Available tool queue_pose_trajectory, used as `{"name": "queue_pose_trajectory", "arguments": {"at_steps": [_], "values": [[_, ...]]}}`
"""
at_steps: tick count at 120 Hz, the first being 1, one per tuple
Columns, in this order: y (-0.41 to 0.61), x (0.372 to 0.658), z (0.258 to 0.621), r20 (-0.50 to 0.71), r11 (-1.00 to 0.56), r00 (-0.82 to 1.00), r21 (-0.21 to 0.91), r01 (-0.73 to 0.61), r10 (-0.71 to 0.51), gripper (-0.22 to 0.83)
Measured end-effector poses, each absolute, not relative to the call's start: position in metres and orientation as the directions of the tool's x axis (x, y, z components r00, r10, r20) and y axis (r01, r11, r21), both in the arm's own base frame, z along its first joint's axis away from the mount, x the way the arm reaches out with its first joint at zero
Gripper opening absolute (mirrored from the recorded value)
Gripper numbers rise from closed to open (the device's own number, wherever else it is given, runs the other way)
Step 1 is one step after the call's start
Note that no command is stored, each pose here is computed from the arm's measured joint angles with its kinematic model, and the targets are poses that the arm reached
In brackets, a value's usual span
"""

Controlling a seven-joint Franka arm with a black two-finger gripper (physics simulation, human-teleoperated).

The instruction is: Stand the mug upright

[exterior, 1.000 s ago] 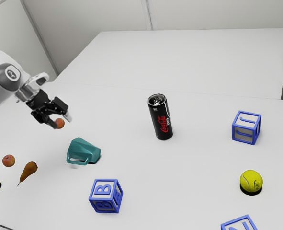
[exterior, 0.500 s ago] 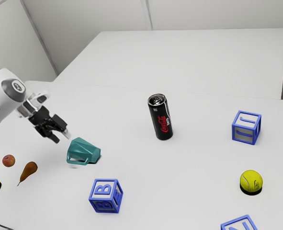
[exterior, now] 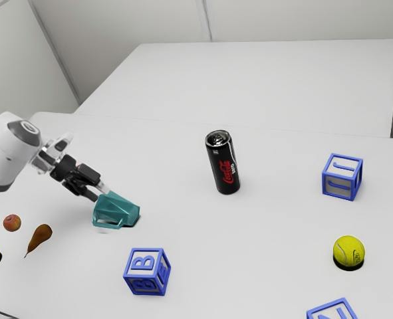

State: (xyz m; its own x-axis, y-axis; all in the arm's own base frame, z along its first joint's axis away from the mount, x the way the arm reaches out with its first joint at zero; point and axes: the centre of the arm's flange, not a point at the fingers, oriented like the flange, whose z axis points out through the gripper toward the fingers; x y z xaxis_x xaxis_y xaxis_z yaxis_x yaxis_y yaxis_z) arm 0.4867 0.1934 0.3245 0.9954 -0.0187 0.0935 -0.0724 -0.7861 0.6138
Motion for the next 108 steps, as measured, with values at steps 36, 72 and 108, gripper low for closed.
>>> {"name": "queue_pose_trajectory", "arguments": {"at_steps": [36, 72, 108], "values": [[0.199, 0.476, 0.295, 0.093, -0.708, 0.995, 0.705, -0.047, 0.026, 0.62], [0.192, 0.477, 0.288, 0.123, -0.668, 0.992, 0.740, -0.080, 0.019, 0.55], [0.190, 0.475, 0.285, 0.147, -0.660, 0.989, 0.744, -0.106, 0.007, 0.23]]}}
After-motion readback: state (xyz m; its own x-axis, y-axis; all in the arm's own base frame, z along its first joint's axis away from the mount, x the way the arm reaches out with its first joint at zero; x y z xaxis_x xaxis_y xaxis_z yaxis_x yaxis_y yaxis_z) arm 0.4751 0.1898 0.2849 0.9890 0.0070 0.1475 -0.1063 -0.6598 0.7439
